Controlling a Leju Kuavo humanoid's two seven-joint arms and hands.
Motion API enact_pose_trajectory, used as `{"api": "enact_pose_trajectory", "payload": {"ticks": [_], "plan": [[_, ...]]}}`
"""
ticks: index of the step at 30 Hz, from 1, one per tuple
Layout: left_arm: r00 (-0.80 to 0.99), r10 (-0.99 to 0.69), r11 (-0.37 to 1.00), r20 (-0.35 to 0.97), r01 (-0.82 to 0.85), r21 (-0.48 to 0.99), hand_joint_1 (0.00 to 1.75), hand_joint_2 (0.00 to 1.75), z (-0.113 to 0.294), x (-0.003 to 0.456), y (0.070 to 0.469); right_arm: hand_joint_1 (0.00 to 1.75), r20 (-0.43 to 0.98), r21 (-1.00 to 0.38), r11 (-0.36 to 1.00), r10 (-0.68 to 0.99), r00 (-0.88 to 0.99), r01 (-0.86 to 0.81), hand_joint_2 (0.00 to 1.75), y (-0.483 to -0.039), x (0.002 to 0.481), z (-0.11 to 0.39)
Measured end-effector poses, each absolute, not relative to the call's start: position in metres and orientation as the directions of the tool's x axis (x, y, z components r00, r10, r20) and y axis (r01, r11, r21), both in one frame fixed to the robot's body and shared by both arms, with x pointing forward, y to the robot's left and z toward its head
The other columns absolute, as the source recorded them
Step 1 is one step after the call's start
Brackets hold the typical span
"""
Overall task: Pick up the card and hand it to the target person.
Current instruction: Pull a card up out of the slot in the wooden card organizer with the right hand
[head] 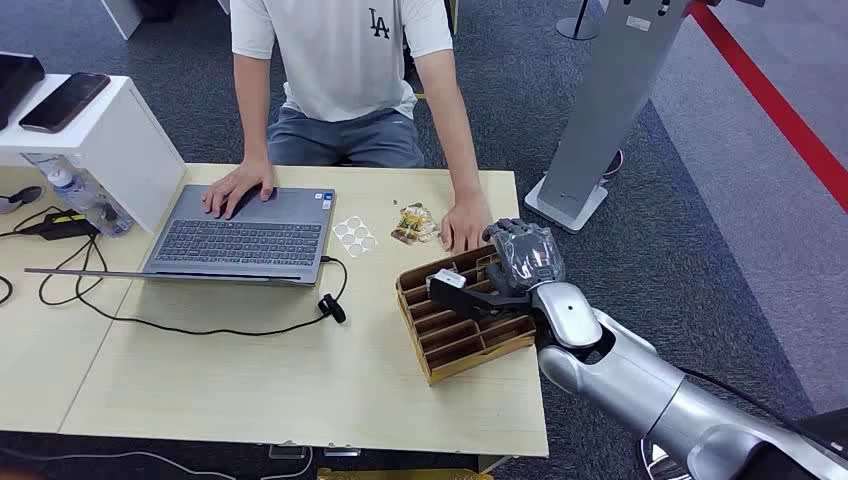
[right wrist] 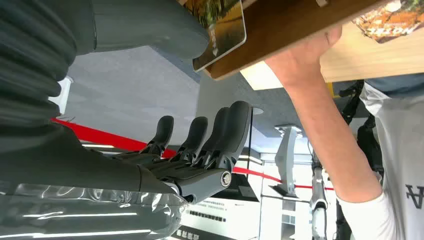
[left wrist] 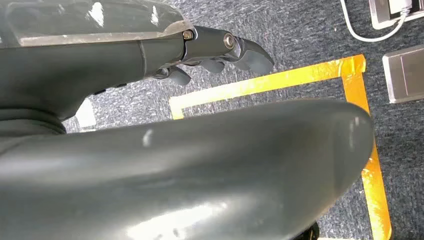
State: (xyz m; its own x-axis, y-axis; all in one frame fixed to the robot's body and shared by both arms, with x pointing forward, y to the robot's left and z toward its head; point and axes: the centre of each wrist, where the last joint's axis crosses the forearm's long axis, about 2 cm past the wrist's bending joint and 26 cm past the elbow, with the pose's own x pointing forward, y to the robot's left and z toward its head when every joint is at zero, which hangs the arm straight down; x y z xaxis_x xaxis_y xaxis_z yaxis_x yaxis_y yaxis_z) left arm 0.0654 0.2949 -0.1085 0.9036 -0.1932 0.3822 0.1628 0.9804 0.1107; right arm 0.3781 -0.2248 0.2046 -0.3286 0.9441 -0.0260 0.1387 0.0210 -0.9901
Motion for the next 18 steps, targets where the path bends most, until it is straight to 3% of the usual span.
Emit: {"api": "enact_pose_trajectory", "payload": {"ticks": [18], "plan": [[0.906, -0.191, 0.980, 0.377, 0.157, 0.118, 0.00, 0.00, -0.108, 0.065, 0.298, 0.79, -0.020, -0.998, -0.003, 0.954, -0.299, 0.060, 1.75, -0.228, 0.382, 0.180]]}}
